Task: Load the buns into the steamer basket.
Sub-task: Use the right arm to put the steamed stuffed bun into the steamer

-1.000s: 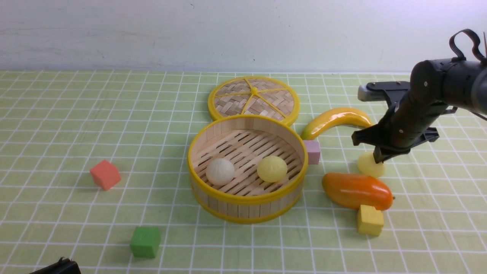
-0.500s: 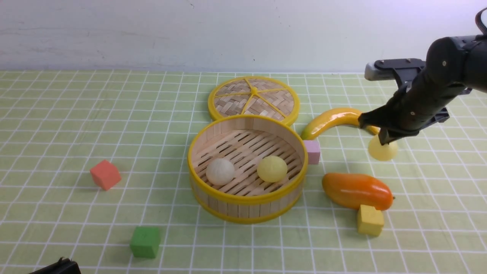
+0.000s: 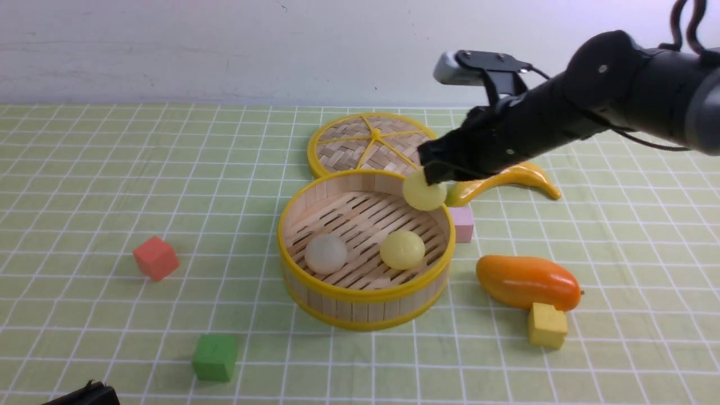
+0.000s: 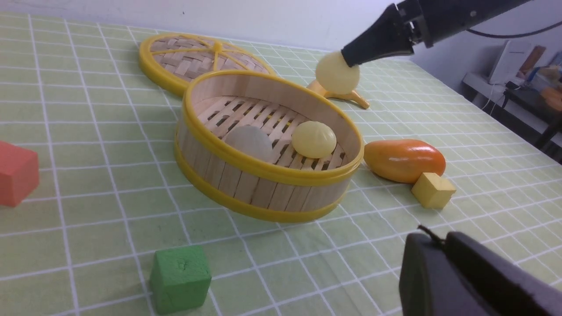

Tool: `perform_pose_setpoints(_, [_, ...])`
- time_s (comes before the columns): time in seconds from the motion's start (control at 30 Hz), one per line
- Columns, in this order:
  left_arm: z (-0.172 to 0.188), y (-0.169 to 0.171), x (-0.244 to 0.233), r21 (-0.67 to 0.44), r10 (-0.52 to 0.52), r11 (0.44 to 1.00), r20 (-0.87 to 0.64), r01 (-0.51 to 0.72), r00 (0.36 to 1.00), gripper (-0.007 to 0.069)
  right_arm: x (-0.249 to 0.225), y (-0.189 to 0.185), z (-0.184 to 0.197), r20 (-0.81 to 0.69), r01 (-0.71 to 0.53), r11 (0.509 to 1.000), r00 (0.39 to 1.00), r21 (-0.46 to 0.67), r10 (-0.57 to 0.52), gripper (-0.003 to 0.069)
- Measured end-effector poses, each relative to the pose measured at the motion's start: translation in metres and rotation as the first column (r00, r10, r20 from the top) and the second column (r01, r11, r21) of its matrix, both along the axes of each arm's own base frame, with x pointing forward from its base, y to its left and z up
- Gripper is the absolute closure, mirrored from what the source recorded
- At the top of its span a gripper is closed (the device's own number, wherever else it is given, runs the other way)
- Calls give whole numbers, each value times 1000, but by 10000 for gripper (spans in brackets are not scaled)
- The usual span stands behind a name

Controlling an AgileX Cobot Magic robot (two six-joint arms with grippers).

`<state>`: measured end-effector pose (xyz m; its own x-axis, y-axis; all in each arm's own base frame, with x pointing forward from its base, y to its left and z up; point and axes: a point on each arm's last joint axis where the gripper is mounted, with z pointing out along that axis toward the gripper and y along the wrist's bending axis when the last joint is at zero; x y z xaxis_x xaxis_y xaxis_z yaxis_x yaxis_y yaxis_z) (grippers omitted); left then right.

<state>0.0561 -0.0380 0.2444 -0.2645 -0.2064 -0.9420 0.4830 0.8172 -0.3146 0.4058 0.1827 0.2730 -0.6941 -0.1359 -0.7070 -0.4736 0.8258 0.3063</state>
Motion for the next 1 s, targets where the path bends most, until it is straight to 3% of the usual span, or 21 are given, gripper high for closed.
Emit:
perform_pose_setpoints(0.17, [0,0,0,0,0,1000,0,0,1000,575,3,32,-24,47,-22,1000,999,-5,22,659])
perform_pose_setpoints(0.37, [0,0,0,0,0,1000,0,0,1000,568,16,39,-64,28,23,1000,999,-20,-23,621])
perform_pose_setpoints(0.5, [0,0,0,0,0,1000,0,0,1000,566,21,39,-76,18,48,999,999,-18,-47,515])
perform_pose_setpoints(0.67, [0,0,0,0,0,1000,0,0,1000,559,19,39,-71,10,42,999,999,-7,-42,294])
perform_pose_setpoints(0.73, [0,0,0,0,0,1000,0,0,1000,555,11,39,-56,-3,4,1000,1000,1,-4,226])
perform_pose_setpoints(0.83, [0,0,0,0,0,1000,0,0,1000,553,-8,32,-14,-6,-63,998,998,11,63,204])
perform_pose_setpoints(0.9, [0,0,0,0,0,1000,0,0,1000,551,-29,20,25,-24,-91,996,995,16,92,241])
perform_pose_setpoints(1.0, [0,0,0,0,0,1000,0,0,1000,548,-68,0,72,-83,-105,994,991,-32,102,350])
